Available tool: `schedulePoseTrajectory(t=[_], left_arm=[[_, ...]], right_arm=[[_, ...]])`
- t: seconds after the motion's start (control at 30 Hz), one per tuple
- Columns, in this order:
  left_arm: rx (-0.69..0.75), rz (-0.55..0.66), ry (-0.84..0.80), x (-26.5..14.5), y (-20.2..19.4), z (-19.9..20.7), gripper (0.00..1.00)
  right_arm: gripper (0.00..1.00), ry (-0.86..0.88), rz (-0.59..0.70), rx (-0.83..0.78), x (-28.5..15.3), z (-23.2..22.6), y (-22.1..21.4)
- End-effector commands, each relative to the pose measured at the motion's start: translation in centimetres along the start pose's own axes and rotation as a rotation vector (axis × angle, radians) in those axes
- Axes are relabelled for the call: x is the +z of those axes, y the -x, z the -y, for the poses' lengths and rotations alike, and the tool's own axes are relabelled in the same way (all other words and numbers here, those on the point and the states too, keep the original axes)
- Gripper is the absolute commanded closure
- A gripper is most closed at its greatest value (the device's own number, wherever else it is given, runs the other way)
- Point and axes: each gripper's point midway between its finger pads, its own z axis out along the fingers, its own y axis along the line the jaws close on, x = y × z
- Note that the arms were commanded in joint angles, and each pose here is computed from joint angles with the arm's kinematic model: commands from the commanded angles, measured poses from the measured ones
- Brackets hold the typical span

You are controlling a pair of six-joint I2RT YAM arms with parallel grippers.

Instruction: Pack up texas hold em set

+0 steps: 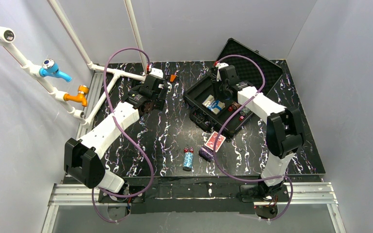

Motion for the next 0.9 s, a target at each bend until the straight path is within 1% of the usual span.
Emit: schedulePoseTrajectory(t=[0.0,0.23,0.4,0.57,0.77,0.87], left_arm=[[-0.025,0.037,0.006,-1.2,0.8,-1.0,0.02],[-0.022,0.032,0.004,-1.1,0.8,-0.9,0.02],[-0.019,0.031,0.005,-1.0,0.8,-0.9,0.02],[-0.019,0.029,0.006,-1.0,0.8,-0.9,0.02],[-0.016,0.028,0.007,-0.9,0.7,-0.9,0.02],[-0.013,0.026,0.008,-0.9,0.7,-0.9,0.02]], right_arm=[[0.52,0.015,-0.009,0.022,1.0,0.0,-0.6],[0.56,0.049,-0.045,0.024,1.8,-0.6,-2.1],[0.62,0.069,-0.069,0.032,2.1,-0.9,-3.1],[0.65,0.094,-0.091,0.047,2.2,-1.4,-4.0],[0.66,0.105,-0.108,0.079,2.0,-1.6,-5.5],[0.67,0.155,-0.117,0.110,1.8,-2.5,-6.3]])
